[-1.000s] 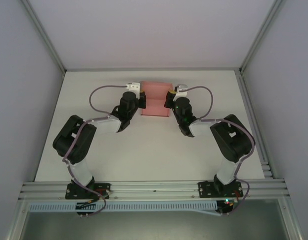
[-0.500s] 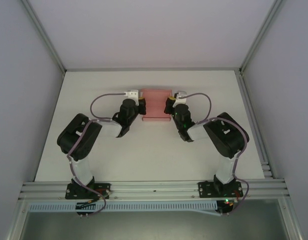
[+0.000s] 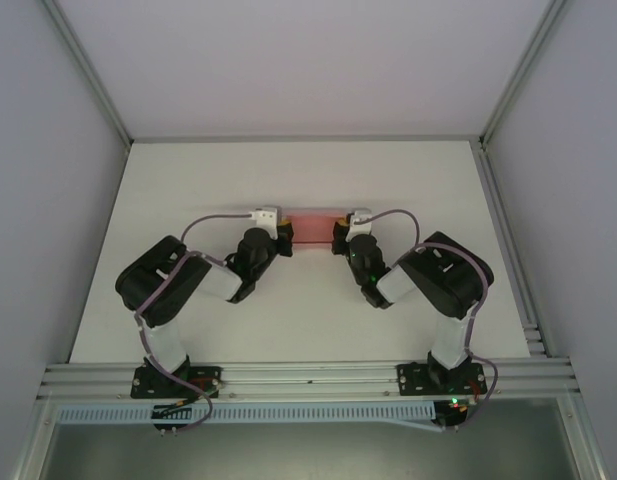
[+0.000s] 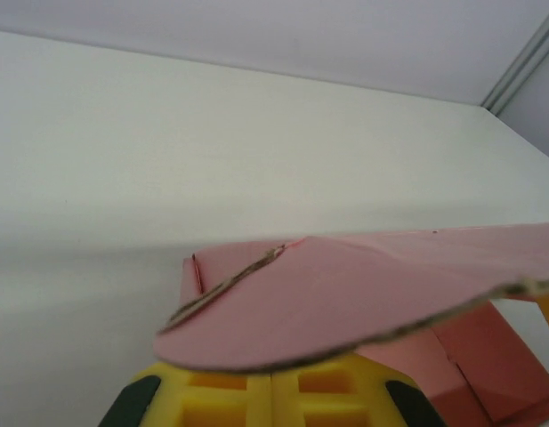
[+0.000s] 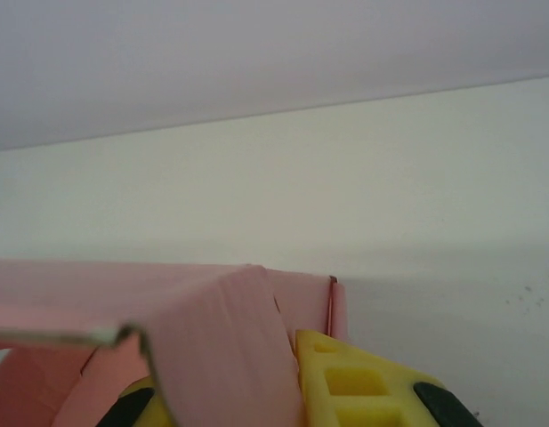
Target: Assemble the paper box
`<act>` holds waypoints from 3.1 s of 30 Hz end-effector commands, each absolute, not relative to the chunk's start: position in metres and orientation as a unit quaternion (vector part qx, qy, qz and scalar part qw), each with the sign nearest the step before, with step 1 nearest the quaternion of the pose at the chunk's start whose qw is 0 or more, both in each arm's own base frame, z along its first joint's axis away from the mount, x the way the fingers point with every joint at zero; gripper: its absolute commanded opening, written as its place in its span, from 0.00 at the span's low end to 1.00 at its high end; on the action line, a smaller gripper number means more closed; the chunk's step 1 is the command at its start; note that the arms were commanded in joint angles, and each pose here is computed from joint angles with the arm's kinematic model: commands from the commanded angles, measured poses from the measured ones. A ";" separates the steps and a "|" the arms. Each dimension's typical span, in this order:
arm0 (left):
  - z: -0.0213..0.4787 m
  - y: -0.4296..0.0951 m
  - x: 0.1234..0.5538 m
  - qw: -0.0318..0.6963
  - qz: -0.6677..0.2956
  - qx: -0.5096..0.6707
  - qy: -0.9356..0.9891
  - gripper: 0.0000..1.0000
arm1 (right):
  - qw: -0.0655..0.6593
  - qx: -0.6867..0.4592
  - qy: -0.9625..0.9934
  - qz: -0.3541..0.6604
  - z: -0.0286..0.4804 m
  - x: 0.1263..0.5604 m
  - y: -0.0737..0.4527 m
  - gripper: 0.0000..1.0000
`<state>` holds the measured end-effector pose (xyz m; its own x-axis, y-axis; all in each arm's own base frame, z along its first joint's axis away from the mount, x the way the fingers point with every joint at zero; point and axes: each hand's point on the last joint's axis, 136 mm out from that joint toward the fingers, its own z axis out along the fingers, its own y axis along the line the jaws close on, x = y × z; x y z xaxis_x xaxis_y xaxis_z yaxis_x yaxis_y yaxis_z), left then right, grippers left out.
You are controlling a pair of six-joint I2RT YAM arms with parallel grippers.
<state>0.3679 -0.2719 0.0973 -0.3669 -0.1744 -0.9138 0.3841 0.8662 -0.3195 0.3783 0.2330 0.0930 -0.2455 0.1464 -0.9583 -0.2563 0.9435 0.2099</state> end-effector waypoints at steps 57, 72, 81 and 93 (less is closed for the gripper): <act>0.052 -0.271 0.385 0.236 -0.322 0.004 0.917 0.81 | 0.511 0.011 0.854 0.091 0.083 0.300 0.166 0.48; 0.025 -0.286 0.383 0.218 -0.295 0.095 0.925 0.69 | 0.421 -0.031 0.895 0.147 0.163 0.353 0.193 1.00; 0.035 -0.298 0.391 0.224 -0.318 0.177 0.904 0.51 | 0.320 -0.026 0.934 0.159 0.108 0.382 0.186 1.00; 0.078 -0.306 0.417 0.264 -0.306 0.240 0.883 0.73 | 0.314 -0.078 0.930 0.175 0.101 0.397 0.191 1.00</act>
